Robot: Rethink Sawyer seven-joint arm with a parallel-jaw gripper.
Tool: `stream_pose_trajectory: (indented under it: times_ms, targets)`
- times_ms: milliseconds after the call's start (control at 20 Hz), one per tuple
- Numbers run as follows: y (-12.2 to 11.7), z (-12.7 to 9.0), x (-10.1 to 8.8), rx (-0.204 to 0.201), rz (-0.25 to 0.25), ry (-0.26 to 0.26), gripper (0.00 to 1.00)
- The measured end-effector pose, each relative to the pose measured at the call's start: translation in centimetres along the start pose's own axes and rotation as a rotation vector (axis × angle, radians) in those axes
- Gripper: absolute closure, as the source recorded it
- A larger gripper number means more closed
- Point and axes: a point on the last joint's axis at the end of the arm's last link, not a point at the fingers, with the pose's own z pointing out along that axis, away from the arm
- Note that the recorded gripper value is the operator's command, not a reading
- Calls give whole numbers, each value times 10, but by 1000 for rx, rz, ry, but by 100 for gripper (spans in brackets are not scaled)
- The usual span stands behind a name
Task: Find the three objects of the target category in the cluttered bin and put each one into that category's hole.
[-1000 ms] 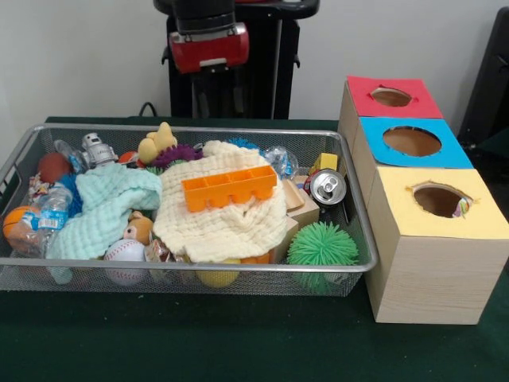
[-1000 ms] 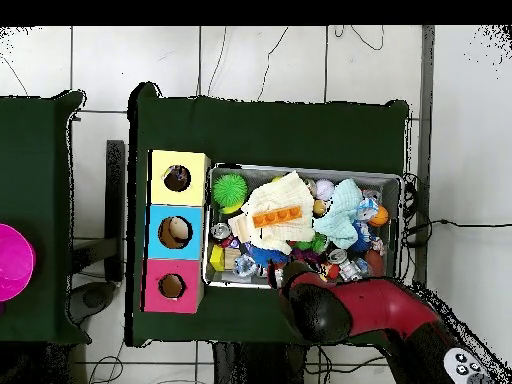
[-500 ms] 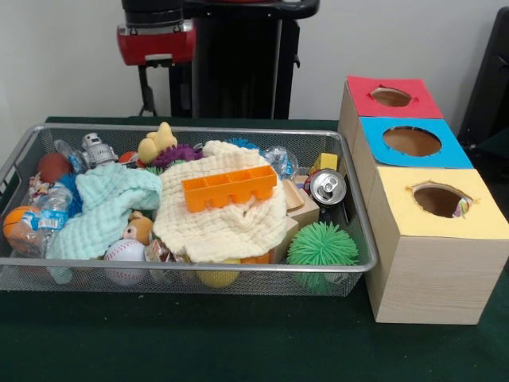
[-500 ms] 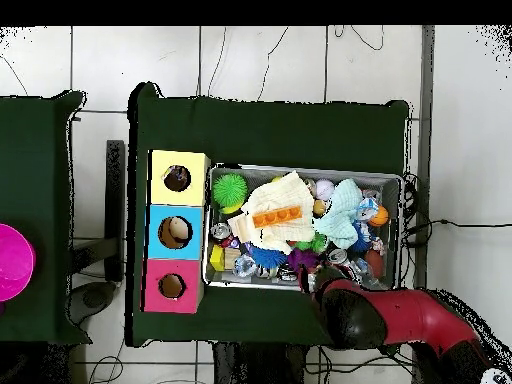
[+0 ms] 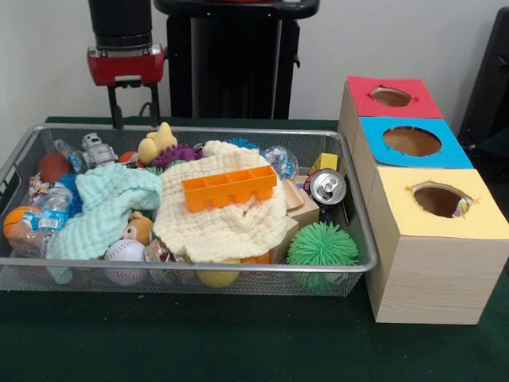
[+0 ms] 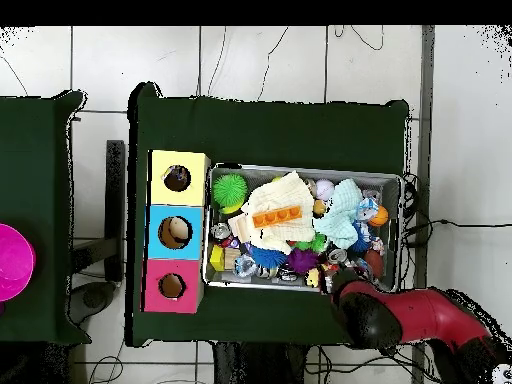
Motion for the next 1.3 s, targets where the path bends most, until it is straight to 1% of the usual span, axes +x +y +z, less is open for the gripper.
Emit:
stream_pose_trajectory:
  times_ms: [250,300,350,450,550,600,750,800,850,1050,1150,1250,1300]
  targets:
    - [-28,7,7,-16,55,-33,0]
    - [-40,7,8,-21,73,-51,0]
    - [-41,7,8,-22,74,-52,0]
    - [-53,7,9,-28,92,-70,0]
    - [-57,7,9,-32,98,-75,0]
    - [-61,7,10,-42,103,-80,0]
    - [-64,7,10,-56,99,-85,0]
    - [-65,8,11,-67,91,-86,0]
    - [-66,8,11,-88,70,-87,0]
    - [-66,10,11,-125,25,-89,0]
    - [-63,13,9,-158,-29,-99,0]
    - [-60,15,7,-173,-57,-105,0]
    - [-58,17,3,-186,-85,-115,0]
